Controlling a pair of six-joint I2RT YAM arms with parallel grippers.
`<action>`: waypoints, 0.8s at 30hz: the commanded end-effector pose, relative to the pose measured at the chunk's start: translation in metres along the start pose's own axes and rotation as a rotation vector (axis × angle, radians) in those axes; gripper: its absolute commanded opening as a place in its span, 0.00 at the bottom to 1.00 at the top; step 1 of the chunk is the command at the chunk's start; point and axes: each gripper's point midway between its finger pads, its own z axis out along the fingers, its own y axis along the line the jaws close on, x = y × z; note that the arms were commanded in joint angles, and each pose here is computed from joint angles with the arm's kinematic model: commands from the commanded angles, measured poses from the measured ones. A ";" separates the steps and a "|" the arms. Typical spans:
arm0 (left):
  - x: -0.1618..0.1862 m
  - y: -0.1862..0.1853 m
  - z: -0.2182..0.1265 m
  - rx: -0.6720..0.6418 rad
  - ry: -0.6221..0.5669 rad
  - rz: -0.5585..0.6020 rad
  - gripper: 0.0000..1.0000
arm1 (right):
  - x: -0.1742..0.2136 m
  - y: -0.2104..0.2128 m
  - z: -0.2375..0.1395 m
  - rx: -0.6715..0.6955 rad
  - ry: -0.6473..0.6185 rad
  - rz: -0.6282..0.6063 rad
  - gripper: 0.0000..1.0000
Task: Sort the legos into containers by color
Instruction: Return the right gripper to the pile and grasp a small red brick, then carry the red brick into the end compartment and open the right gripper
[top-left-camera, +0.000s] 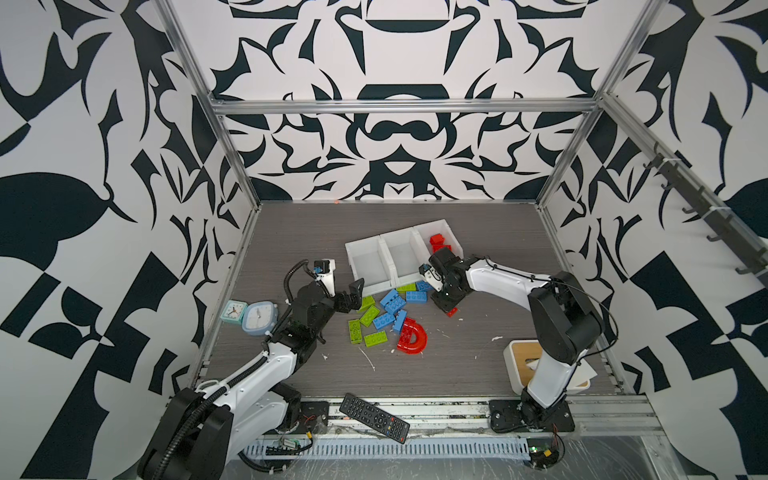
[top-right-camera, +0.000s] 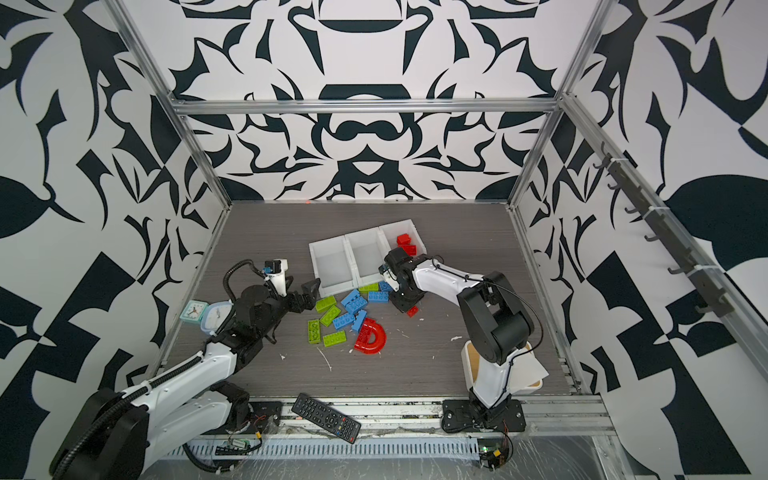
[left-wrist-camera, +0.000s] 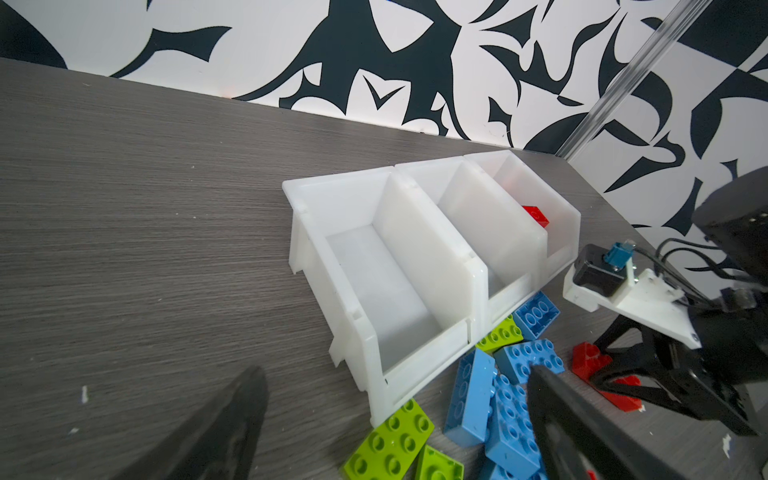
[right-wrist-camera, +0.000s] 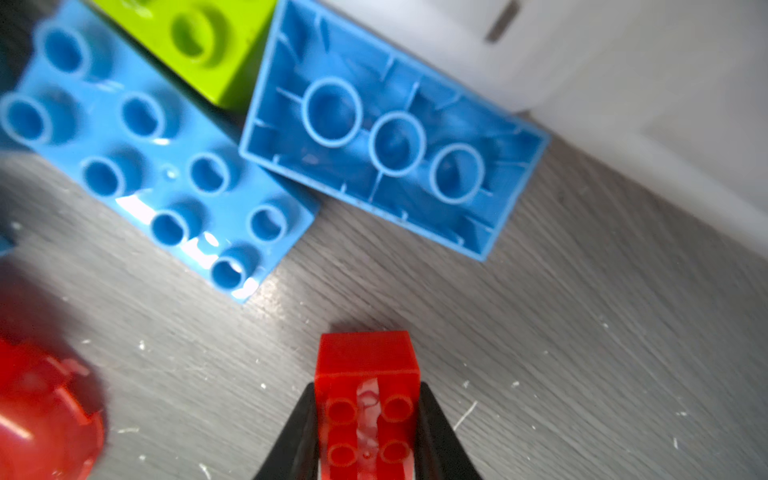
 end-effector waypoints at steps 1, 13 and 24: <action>-0.013 -0.006 -0.001 0.017 -0.028 -0.007 1.00 | -0.020 -0.005 -0.034 -0.036 -0.139 0.072 0.30; -0.012 -0.006 -0.001 0.018 -0.024 -0.008 1.00 | -0.084 -0.052 -0.115 -0.078 -0.479 0.213 0.28; -0.012 -0.007 -0.001 0.023 -0.024 -0.007 1.00 | -0.166 -0.101 -0.116 -0.058 -0.591 0.259 0.28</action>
